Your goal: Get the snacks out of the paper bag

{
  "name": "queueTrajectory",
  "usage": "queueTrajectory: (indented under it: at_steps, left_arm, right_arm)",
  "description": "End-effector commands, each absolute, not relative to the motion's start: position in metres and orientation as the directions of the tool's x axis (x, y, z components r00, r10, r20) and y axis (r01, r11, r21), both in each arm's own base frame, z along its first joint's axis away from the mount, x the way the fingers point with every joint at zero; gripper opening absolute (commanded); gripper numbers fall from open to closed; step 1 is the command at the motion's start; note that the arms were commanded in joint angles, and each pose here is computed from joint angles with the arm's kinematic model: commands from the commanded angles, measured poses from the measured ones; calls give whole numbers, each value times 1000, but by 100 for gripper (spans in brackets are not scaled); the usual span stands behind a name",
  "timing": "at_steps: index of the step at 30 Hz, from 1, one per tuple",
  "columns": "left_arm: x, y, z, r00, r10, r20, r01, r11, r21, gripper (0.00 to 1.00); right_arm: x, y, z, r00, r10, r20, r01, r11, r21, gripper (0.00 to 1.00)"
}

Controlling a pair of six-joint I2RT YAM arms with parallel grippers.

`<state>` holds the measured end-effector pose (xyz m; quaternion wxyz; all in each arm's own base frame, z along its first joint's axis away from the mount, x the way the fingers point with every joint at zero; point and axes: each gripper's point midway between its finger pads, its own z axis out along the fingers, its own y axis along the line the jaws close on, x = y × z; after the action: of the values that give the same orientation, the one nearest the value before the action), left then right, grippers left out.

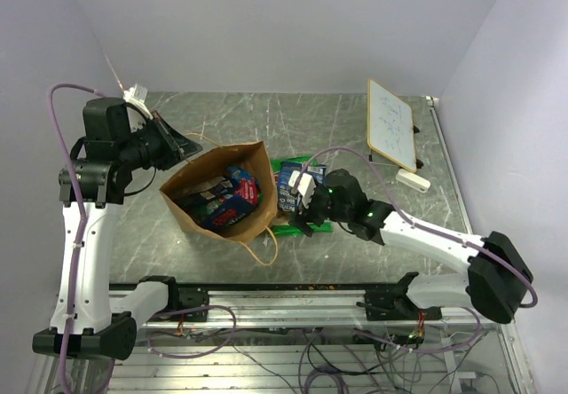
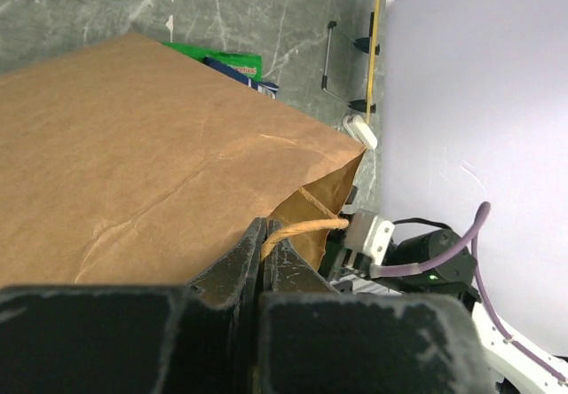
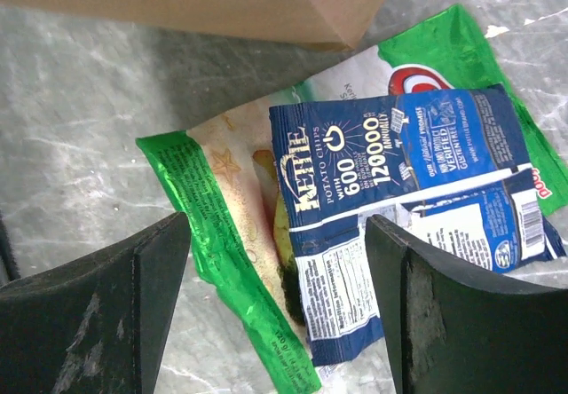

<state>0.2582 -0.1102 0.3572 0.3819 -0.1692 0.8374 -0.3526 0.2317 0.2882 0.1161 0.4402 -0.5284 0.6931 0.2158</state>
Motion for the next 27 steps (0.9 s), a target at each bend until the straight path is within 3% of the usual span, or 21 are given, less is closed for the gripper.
queueTrajectory:
  at_steps: [1,7,14,22,27]
  left_arm:
    - [249,-115,362,-672,-535,-513,13,683,-730,7]
    - [253,-121,360,-674,-563,-478,13,638,-770,7]
    - [251,-138,362,-705,-515,-487,130,581,-803,7]
    - [242,-134,367,-681,-497,-538,164,612,-774,7]
    - [245,-138,371,-686,-516,-514,166,576,-800,7]
  right_arm:
    - [224,281,137,-145,-475,-868,-895,437,-90,80]
    - [216,265,173,-178,-462,-869,-875,479,-75,80]
    - [230,251,251,7,-451,-892,-829,496,-257,82]
    - [219,289,332,326,-356,-876,-861,269,-431,80]
    - [202,324,359,481,-256,-839,-834,162,-527,87]
